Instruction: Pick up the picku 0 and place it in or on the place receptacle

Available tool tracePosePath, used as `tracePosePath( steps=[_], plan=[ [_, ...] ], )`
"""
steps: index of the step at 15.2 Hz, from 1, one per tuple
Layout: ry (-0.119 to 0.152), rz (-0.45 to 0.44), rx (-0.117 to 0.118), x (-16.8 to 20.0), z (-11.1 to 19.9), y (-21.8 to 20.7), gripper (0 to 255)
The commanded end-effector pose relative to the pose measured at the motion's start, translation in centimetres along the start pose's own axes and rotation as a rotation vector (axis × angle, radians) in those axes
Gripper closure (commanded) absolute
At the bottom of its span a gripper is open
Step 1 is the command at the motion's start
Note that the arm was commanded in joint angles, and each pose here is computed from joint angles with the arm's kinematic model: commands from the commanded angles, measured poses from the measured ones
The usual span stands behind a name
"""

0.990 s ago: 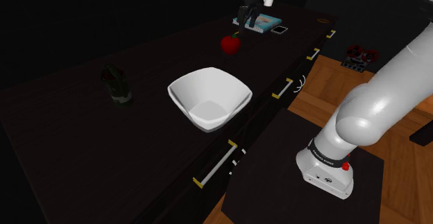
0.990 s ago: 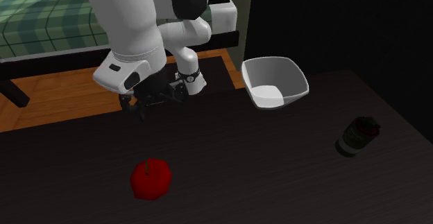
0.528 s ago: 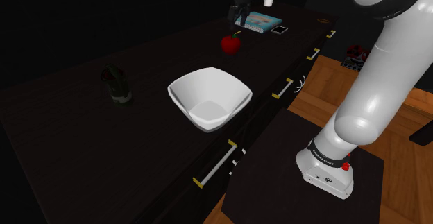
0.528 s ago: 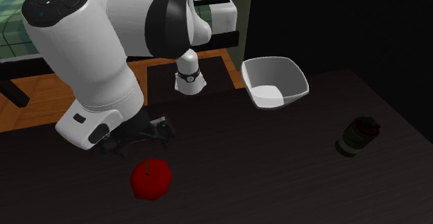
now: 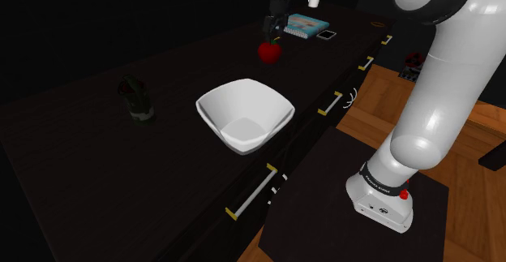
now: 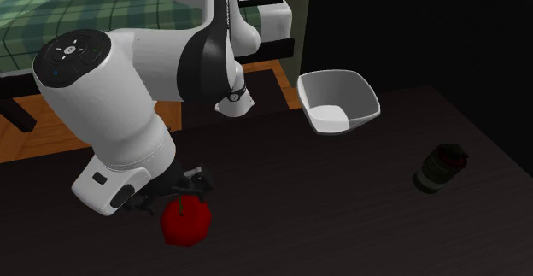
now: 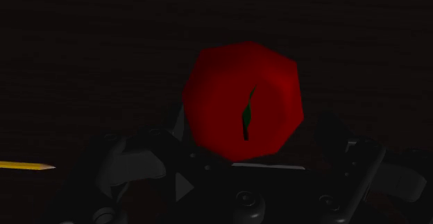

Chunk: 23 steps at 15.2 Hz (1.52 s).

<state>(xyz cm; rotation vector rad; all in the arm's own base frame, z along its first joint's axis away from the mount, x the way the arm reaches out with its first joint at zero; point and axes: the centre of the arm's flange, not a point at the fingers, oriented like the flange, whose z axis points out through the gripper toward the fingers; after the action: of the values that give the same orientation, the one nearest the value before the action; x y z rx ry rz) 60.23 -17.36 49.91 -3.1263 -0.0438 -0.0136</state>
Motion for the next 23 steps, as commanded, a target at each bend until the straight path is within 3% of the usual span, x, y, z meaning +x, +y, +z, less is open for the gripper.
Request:
tracePosePath(
  steps=[1, 8, 9, 18, 23],
  plan=[
    [0.0, 0.0, 0.0, 0.1, 0.9, 0.0, 0],
    [0.0, 0.0, 0.0, 0.1, 0.8, 0.0, 0],
    [0.0, 0.0, 0.0, 0.1, 0.8, 0.0, 255],
    [0.0, 0.0, 0.0, 0.1, 0.9, 0.0, 255],
    [0.0, 0.0, 0.0, 0.1, -1.8, 0.0, 255]
  ],
)
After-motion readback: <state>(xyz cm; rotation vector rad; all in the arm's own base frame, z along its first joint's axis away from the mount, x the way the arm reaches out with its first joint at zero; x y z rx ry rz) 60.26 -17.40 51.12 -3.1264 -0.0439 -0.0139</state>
